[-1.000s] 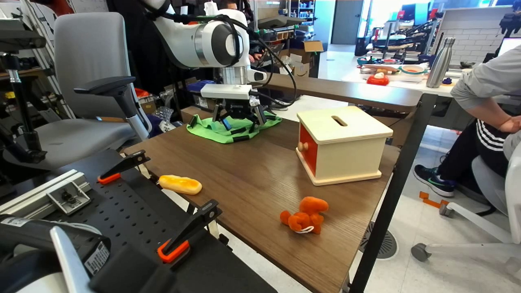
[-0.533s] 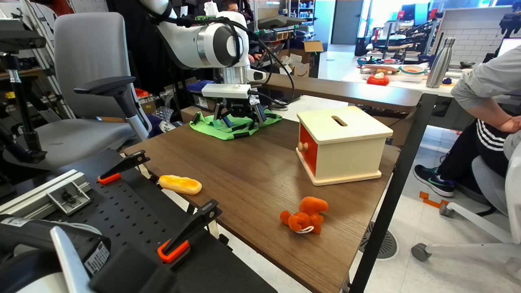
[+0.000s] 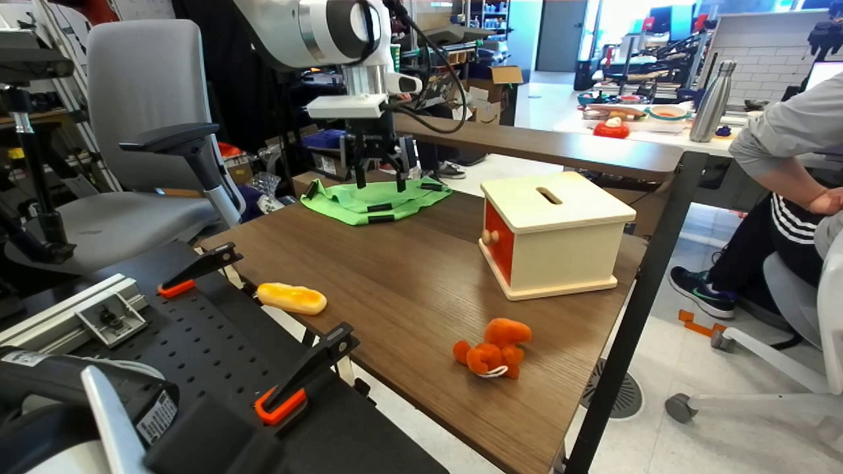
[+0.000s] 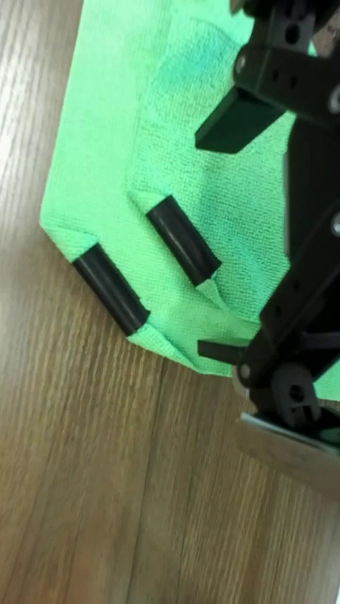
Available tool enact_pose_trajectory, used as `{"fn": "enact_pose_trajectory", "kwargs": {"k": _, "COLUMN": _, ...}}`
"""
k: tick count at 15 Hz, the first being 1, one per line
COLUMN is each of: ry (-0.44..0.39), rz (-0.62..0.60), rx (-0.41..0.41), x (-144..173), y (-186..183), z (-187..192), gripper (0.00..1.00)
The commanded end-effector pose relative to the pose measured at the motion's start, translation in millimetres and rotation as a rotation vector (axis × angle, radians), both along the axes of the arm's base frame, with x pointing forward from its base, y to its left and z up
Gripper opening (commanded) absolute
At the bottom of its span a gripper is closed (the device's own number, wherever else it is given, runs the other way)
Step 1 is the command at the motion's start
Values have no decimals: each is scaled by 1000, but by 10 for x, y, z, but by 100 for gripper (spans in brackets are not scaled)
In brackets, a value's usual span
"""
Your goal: Slide the green cloth to the left
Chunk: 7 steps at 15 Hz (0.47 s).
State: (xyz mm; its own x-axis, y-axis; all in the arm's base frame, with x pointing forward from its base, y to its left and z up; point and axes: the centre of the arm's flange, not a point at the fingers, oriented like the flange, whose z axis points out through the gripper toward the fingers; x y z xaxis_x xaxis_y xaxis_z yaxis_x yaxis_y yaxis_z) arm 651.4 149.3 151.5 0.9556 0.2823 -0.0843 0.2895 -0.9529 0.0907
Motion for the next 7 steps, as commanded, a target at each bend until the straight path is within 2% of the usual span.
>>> {"fn": "enact_pose_trajectory", "kwargs": {"k": 1, "ry": -4, "rz": -72, "rx": -24, "x": -407, "y": -105, "z": 823, "gripper": 100}}
{"fn": "enact_pose_trajectory", "kwargs": {"k": 3, "ry": -36, "rz": -84, "rx": -10, "x": -525, "y": -222, "z": 1211, "gripper": 100}}
{"fn": "enact_pose_trajectory", "kwargs": {"k": 5, "ry": -60, "rz": -105, "rx": 5, "x": -484, "y": -431, "z": 1453, "gripper": 100}}
{"fn": "enact_pose_trajectory", "kwargs": {"k": 6, "ry": -64, "rz": -76, "rx": 2, "x": -290, "y": -203, "z": 1176, "gripper": 100}}
{"fn": "enact_pose_trajectory", "kwargs": {"k": 7, "ry": -76, "rz": -89, "rx": 3, "x": -323, "y": -290, "z": 1321, "gripper": 100}}
